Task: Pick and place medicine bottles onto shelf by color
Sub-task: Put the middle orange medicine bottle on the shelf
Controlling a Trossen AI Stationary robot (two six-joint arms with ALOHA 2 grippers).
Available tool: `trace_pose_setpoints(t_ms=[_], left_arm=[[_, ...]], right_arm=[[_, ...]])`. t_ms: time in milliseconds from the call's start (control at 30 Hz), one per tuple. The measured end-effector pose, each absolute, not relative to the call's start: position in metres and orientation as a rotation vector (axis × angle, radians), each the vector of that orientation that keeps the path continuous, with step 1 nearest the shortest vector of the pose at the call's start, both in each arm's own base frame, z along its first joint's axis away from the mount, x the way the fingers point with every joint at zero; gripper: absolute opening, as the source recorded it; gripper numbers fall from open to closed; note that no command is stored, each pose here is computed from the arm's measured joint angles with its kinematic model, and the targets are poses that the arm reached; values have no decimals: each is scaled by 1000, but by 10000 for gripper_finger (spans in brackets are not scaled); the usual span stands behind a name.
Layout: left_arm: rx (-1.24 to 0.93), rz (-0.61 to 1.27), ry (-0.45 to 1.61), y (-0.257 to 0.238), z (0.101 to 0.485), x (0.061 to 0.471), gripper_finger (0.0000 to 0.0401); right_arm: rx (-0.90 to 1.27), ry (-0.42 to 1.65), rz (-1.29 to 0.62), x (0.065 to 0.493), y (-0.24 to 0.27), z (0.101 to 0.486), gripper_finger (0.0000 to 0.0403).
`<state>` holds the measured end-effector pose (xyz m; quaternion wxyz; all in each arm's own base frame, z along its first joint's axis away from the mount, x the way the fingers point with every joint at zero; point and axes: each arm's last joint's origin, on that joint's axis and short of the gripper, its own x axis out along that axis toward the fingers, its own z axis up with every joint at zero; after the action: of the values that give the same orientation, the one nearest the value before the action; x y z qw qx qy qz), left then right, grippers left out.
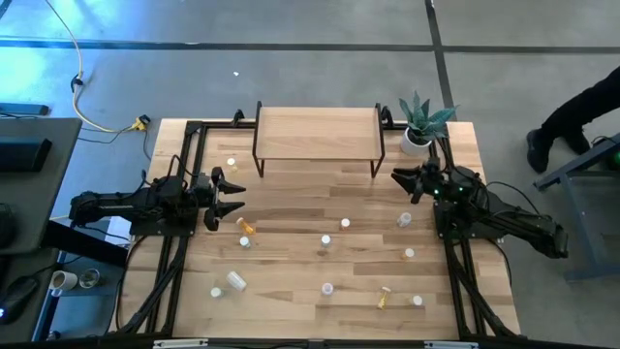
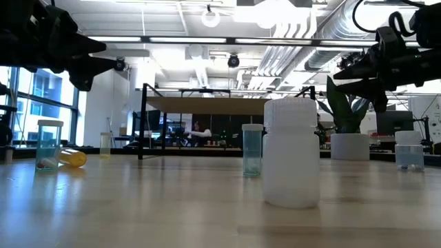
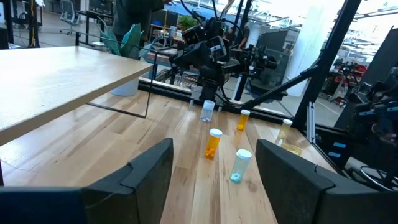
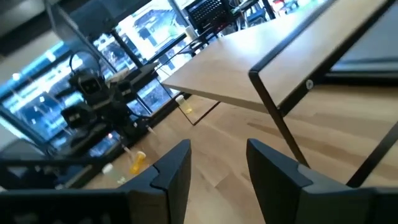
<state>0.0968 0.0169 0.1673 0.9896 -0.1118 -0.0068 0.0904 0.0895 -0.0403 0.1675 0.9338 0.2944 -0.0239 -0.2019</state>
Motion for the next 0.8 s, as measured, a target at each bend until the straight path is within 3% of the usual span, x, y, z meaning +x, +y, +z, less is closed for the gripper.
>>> trace_pose_setpoints(t_ms=[533,800], left_arm=[[-233,215,-22,18,168,97,220],[-413,242,-53,19,168,96,220]], right_arm=[[762,-115,-398,90,-40,171,147],[810,-123,-388,90,-40,171,147]])
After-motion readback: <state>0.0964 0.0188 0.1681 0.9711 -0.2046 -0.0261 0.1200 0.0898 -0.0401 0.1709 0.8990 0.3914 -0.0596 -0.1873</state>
